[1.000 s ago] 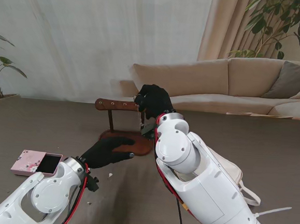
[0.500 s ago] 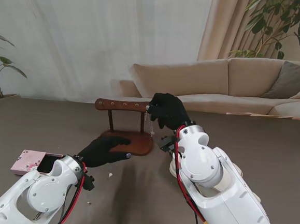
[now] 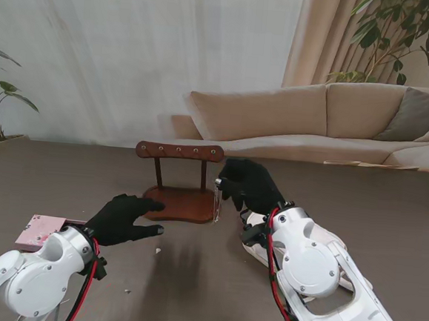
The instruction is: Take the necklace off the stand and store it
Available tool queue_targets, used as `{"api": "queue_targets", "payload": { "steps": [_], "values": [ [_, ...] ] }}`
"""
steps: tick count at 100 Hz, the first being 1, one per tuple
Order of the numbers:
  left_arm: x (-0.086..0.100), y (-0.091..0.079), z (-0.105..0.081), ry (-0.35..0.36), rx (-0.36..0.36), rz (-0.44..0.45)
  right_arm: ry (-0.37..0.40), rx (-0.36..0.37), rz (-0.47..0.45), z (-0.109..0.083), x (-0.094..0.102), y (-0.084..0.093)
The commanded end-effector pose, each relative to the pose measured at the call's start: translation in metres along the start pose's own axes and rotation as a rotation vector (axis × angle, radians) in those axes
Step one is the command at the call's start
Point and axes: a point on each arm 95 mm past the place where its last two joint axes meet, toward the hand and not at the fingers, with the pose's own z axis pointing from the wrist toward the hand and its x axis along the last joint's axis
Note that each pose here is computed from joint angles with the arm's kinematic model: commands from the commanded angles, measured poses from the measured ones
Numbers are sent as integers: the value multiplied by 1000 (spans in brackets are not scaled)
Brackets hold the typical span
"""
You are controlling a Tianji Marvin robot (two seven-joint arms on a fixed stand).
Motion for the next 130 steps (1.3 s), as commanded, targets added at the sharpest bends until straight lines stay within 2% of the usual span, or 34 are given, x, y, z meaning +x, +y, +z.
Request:
{"api": "queue_targets", "payload": {
  "steps": [1, 47, 72, 97, 130],
  "values": [
    [-5, 3, -8, -24, -28, 9, -1, 27, 5, -7, -3, -5],
    [-50, -4, -57, -177, -96, 186, -13, 72, 25, -28, -14, -9],
    [-78, -8, -86, -292, -192, 286, -15, 83, 33, -33, -19, -8],
    [-102, -6, -103, -392, -236, 352, -23, 97, 29, -36, -21, -7],
    [-127, 1, -116, -474, -258, 479, -30, 120, 36, -38, -22, -12]
  ]
}}
